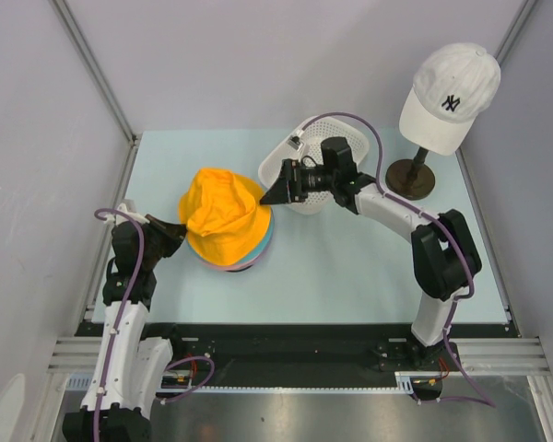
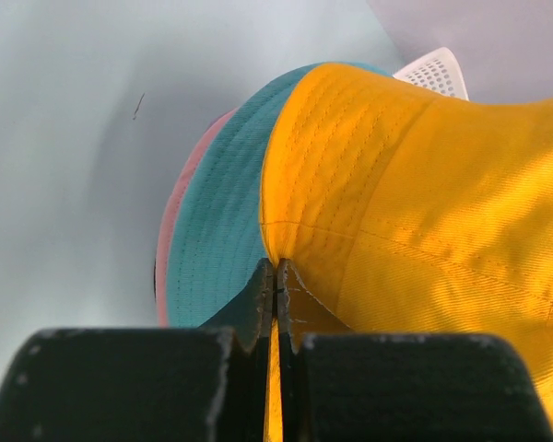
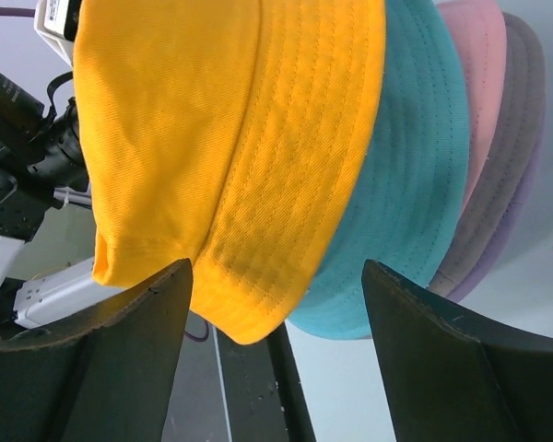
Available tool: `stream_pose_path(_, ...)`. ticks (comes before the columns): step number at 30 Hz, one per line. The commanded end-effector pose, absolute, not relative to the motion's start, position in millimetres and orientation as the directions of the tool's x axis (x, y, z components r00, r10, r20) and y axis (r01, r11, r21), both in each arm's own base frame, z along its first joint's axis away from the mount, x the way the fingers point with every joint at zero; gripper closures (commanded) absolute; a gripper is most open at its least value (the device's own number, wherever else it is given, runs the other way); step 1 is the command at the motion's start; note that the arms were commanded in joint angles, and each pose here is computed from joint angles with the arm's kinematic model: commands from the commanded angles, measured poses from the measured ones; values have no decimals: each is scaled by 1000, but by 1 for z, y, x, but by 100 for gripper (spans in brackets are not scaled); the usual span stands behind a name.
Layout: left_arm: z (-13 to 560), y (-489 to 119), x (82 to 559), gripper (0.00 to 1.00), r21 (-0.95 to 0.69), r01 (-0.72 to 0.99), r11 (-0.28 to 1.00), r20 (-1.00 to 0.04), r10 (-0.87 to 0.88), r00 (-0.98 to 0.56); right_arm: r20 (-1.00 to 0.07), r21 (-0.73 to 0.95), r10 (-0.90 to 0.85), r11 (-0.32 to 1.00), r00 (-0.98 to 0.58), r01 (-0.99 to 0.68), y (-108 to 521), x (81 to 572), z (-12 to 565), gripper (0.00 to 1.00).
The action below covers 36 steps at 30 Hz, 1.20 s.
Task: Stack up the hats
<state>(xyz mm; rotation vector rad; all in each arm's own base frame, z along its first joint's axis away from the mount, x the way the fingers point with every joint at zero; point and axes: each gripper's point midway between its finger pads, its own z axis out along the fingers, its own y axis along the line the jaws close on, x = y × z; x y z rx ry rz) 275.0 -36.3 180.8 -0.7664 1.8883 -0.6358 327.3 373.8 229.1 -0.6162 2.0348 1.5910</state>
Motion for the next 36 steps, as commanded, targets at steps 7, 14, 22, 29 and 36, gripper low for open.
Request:
stream_pose_path(7, 180, -33, 276, 100, -689, -214, 692, -615, -715, -333, -624, 771, -68, 115, -779, -627, 388, 316, 236, 23)
stream_pose_path(14, 176, -33, 276, 100, -686, -217, 694, -615, -713, -338, -619, 779, -60, 74, -783, -622, 392, 312, 242, 52)
stream_pose_path(22, 169, -30, 277, 100, -679, -234, 696, -616, -714, -333, -543, 809, -87, 214, -835, -548, 393, 325, 201, 100)
stream_pose_path(29, 152, -27, 279, 100, -669, -274, 691, -601, -720, -348, -486, 809, -94, 328, -869, -488, 386, 336, 171, 100)
stream_pose_path(36, 123, -25, 278, 100, -655, -330, 680, -569, -731, -377, -455, 765, -133, 447, -880, -464, 375, 337, 137, 100)
